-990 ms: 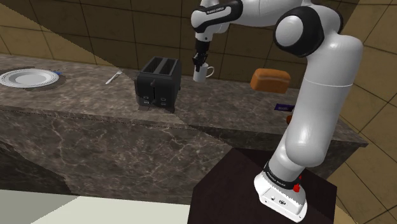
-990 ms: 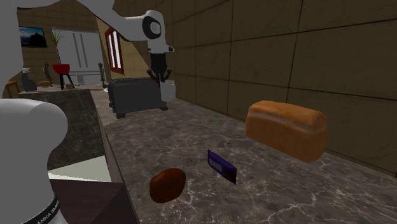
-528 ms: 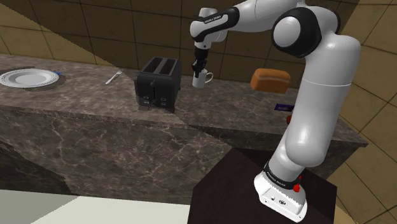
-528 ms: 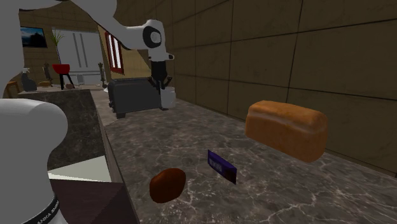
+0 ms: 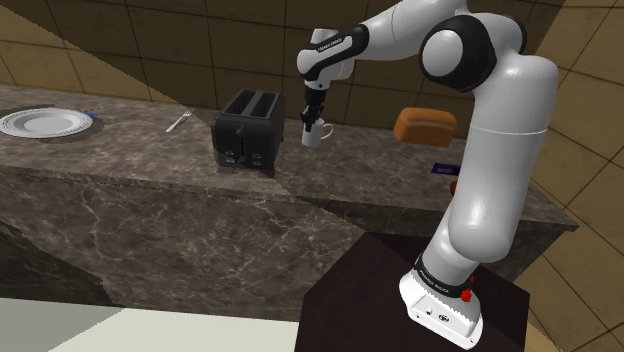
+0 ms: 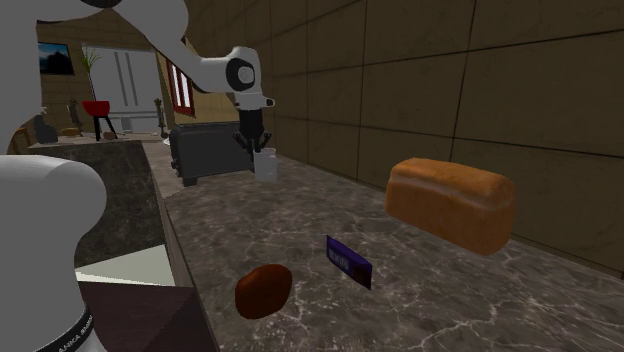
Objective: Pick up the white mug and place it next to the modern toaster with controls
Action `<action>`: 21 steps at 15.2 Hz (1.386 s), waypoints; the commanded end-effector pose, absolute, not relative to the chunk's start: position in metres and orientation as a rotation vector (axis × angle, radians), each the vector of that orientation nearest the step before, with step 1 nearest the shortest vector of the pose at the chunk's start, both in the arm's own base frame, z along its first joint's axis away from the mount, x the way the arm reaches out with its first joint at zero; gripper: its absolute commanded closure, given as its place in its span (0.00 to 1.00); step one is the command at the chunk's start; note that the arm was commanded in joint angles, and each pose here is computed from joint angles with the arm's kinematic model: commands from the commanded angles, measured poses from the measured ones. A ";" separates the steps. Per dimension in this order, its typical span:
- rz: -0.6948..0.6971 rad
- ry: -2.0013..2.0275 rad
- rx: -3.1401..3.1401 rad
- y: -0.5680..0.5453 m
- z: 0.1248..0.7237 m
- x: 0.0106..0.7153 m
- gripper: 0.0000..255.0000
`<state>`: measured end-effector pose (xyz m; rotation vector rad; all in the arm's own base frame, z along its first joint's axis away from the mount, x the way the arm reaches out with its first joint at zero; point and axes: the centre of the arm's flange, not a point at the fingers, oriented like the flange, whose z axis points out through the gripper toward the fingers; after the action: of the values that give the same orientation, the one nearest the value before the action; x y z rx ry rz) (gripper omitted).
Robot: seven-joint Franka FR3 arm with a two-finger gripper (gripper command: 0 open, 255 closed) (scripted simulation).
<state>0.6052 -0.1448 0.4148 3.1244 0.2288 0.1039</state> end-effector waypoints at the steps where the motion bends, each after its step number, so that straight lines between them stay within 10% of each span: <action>1: 0.105 0.229 3.124 -0.144 0.409 0.605 1.00; 8: 0.105 0.229 3.124 -0.144 0.409 0.605 1.00; 9: 0.105 0.229 3.124 -0.144 0.409 0.605 0.00; 21: 0.105 0.229 3.124 -0.144 0.459 0.601 0.00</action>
<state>0.6016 -0.1440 0.4575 3.1240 0.2285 0.1056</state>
